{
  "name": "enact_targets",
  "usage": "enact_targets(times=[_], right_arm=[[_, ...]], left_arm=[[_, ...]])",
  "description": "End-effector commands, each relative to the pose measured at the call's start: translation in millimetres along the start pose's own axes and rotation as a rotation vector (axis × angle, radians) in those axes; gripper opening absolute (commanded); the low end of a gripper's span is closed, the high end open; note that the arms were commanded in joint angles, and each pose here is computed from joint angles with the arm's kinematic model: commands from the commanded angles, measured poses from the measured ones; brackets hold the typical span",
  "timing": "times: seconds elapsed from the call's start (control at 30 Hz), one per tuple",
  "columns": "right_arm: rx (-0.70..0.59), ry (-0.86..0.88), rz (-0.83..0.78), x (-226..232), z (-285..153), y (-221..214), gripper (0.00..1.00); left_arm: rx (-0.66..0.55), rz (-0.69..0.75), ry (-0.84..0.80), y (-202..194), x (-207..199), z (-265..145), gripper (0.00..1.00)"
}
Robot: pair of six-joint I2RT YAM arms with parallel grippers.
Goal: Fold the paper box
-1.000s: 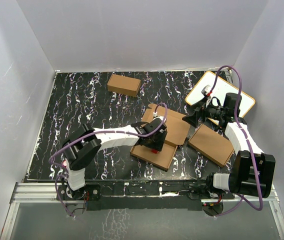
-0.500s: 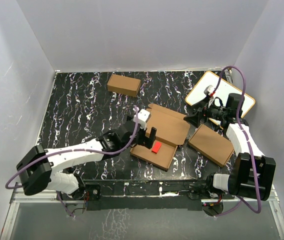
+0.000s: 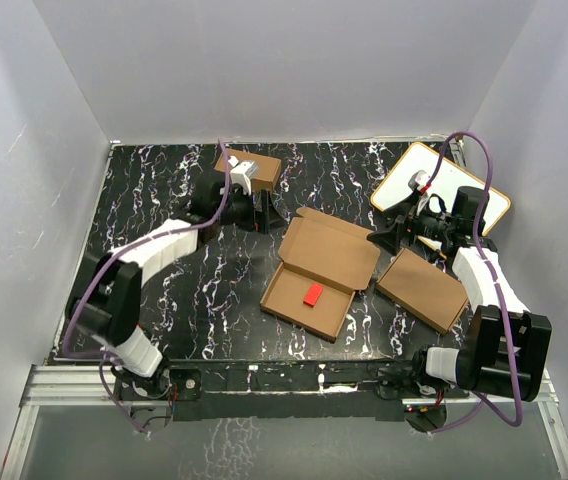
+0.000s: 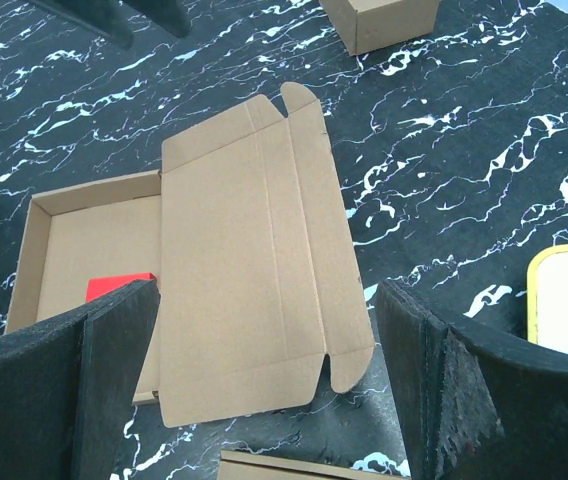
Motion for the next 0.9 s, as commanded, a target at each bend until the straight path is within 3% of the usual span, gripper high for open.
enact_targets(times=[0.0,0.1,0.27,0.87], right_arm=[[-0.040,0.005,-0.080,-2.8,-1.5,11.7,0.98],[-0.041,0.006,-0.080,-2.4,-1.5,11.8,0.98],[-0.040,0.002,-0.082,-3.3,-1.9,12.3,0.98],[-0.037,-0.001,-0.080,-4.1,-1.8,11.4,0.98]], left_arm=[[0.133,-0.092,-0.266,12.9,-18.7,4.8,0.82],[0.240,-0.127,-0.272,13.6,-3.0,22.3,0.71],[0.372,-0.128,-0.241,6.2,22.0,49.8,0.64],[0.451,-0.177,-0.450,-3.1,8.4,85.5,0.40]])
Point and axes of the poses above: each gripper's point midway between its finger pads, its own z axis out along the fingers, its own x axis along the line the jaws close on, y = z × x, the point moved 2 cm from there along -z, back along the fingers, and after that the axes turned 5 degrees about -z, right-handed, at the moved point
